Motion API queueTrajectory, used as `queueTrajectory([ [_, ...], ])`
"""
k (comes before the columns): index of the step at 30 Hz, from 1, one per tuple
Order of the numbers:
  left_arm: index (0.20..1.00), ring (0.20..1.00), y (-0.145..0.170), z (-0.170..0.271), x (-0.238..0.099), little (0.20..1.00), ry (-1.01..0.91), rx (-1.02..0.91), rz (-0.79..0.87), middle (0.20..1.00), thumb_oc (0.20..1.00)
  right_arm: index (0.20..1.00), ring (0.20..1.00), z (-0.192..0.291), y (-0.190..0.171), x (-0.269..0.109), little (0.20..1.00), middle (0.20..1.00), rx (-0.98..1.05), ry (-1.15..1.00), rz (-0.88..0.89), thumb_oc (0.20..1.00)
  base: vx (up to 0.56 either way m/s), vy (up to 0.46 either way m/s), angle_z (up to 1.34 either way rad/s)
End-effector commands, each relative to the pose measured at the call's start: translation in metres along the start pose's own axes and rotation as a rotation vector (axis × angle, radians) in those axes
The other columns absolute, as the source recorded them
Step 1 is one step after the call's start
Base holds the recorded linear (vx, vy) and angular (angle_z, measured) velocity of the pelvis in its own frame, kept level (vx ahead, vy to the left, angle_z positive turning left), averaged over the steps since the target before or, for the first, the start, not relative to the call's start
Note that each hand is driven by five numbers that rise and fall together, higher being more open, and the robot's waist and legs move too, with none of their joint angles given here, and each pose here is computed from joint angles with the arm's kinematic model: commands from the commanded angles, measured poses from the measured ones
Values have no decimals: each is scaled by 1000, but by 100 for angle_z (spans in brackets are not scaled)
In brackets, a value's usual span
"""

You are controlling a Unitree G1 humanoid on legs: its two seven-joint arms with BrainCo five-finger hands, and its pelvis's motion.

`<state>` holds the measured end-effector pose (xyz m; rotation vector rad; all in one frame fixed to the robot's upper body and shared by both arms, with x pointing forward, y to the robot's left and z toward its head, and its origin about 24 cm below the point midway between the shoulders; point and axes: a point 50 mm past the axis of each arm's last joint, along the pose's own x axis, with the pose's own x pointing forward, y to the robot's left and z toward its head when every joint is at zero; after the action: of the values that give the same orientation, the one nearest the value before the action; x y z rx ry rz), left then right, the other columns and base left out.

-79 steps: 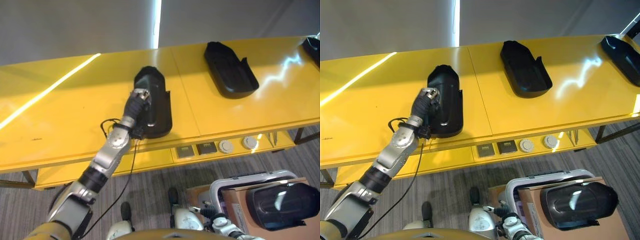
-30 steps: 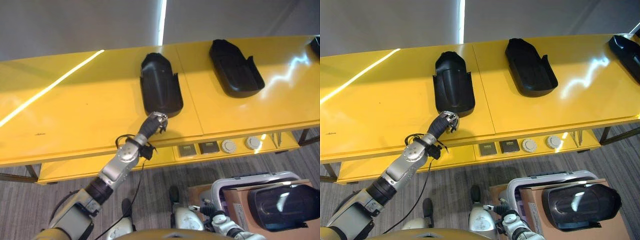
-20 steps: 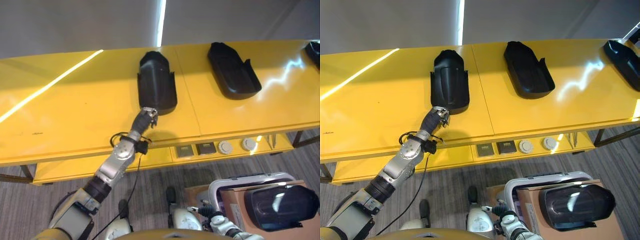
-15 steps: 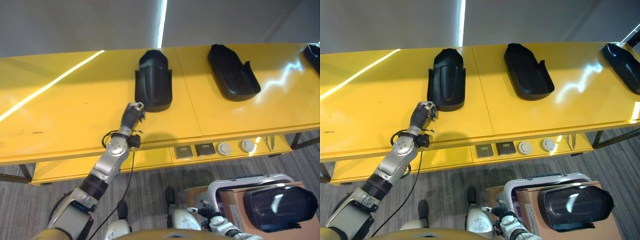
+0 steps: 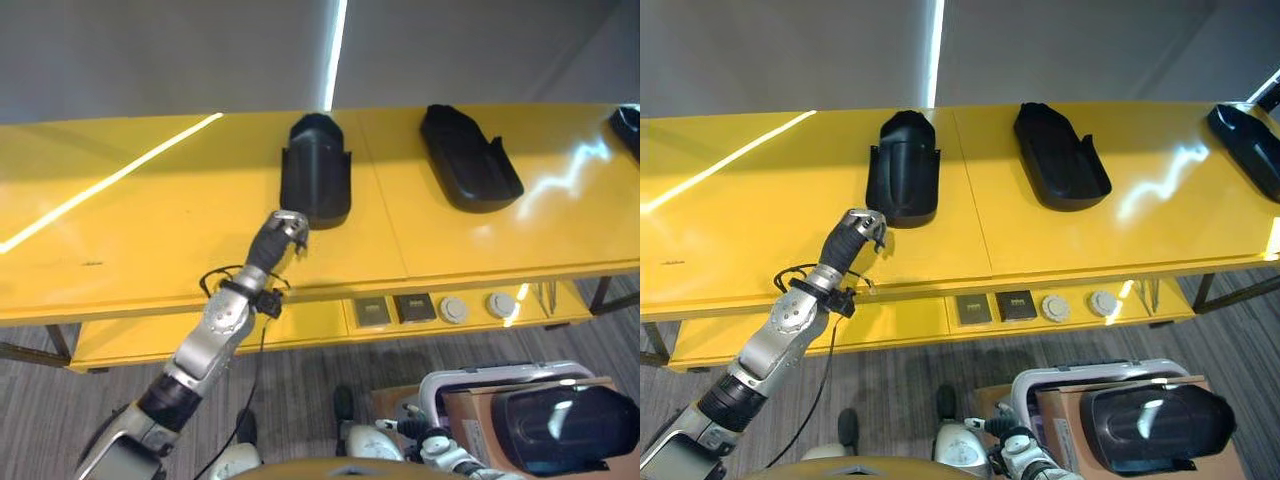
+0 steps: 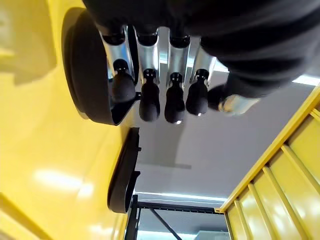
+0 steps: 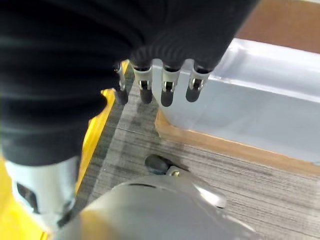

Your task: Move parts from the plastic box to the shelf.

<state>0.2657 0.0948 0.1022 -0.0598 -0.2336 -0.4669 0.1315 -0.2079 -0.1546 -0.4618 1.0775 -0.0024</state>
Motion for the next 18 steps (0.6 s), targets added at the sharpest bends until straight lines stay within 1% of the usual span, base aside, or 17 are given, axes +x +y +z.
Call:
queueTrajectory([
  [1,1000,1000,6,16,-14,1000,-85,40,-46,1000,1000,1000,1000,-3,12,-1,1000,1000,21,32,46,1000,41,-20,11],
  [2,1000,1000,12,7,-28,1000,-44,43,-2,1000,1000,1000,1000,-4,12,-1,1000,1000,26,39,42,1000,31,-16,18],
  [5,1000,1000,20,-4,-50,1000,9,49,74,1000,1000,1000,1000,-9,8,-1,1000,1000,38,56,19,1000,-5,29,35],
  [8,1000,1000,19,-6,-54,1000,22,68,81,1000,1000,1000,1000,-12,7,-2,1000,1000,64,65,4,1000,-19,69,27],
  [9,1000,1000,19,-6,-55,1000,21,86,75,1000,1000,1000,1000,-13,6,-2,1000,1000,83,69,2,1000,-13,126,10],
  [13,1000,1000,20,3,-48,1000,-19,162,67,1000,1000,1000,1000,-17,4,-4,1000,1000,280,62,-38,1000,-32,176,10],
  [16,1000,1000,23,10,-40,1000,-58,252,51,1000,1000,1000,1000,-26,5,-7,1000,1000,355,84,-57,1000,-128,240,-7],
  [18,1000,1000,25,11,-37,1000,-69,277,65,1000,1000,1000,1000,-23,5,-6,1000,1000,362,81,-61,1000,-126,186,-38],
])
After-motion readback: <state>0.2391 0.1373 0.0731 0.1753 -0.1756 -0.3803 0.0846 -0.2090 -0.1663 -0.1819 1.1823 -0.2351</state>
